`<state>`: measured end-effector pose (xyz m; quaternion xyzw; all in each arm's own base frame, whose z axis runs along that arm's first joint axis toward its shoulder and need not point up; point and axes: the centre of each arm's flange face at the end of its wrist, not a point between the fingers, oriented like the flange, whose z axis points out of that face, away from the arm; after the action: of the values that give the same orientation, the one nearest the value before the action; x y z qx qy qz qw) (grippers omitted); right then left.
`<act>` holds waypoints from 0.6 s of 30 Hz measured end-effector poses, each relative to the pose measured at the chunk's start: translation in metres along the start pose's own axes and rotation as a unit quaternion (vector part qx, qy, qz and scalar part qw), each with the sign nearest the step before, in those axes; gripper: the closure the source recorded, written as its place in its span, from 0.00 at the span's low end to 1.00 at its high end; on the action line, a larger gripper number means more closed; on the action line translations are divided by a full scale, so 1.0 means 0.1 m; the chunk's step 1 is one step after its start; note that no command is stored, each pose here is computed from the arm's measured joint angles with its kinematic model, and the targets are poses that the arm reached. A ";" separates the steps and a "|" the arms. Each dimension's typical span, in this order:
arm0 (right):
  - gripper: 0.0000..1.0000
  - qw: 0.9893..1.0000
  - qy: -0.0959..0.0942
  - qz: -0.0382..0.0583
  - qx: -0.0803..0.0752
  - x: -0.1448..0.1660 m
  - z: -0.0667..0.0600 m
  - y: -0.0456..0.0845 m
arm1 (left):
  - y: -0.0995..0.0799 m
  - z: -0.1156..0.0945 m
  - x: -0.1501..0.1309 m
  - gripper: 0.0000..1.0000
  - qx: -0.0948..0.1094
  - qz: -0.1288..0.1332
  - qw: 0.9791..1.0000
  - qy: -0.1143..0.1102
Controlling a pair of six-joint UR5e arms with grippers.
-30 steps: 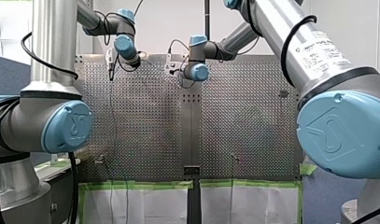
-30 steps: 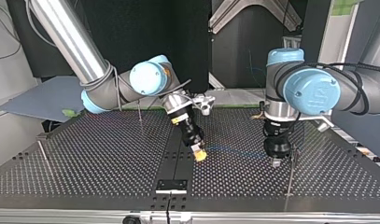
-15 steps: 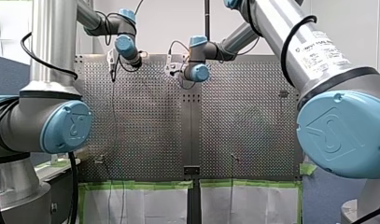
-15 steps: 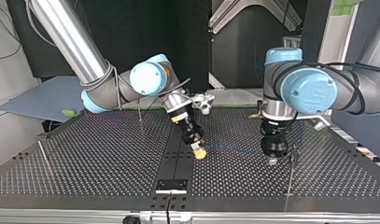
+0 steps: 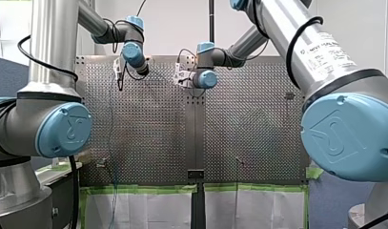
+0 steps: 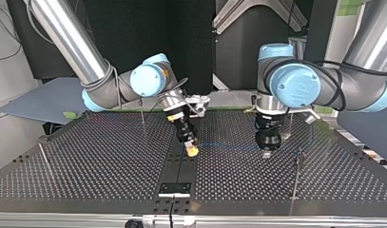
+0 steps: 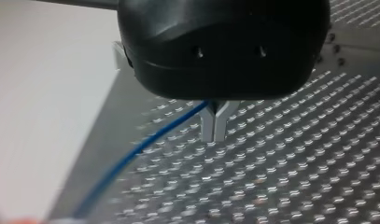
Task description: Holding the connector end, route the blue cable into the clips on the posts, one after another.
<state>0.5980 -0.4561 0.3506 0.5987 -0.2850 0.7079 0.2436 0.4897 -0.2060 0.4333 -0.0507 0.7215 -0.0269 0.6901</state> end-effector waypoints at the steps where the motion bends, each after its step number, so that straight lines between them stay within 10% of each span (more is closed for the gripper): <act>1: 1.00 1.000 -0.001 0.001 -0.003 -0.01 -0.01 0.01 | -0.02 0.00 0.05 1.00 0.001 0.003 1.000 0.005; 18: 1.00 0.999 -0.038 0.007 -0.038 -0.59 -0.29 0.21 | -0.49 -0.19 1.11 1.00 0.048 0.000 0.996 0.070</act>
<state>0.5733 -0.4514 0.2865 0.6133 -0.3246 0.6750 0.2506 0.4675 -0.2677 0.3295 -0.0161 0.7660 -0.0651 0.6394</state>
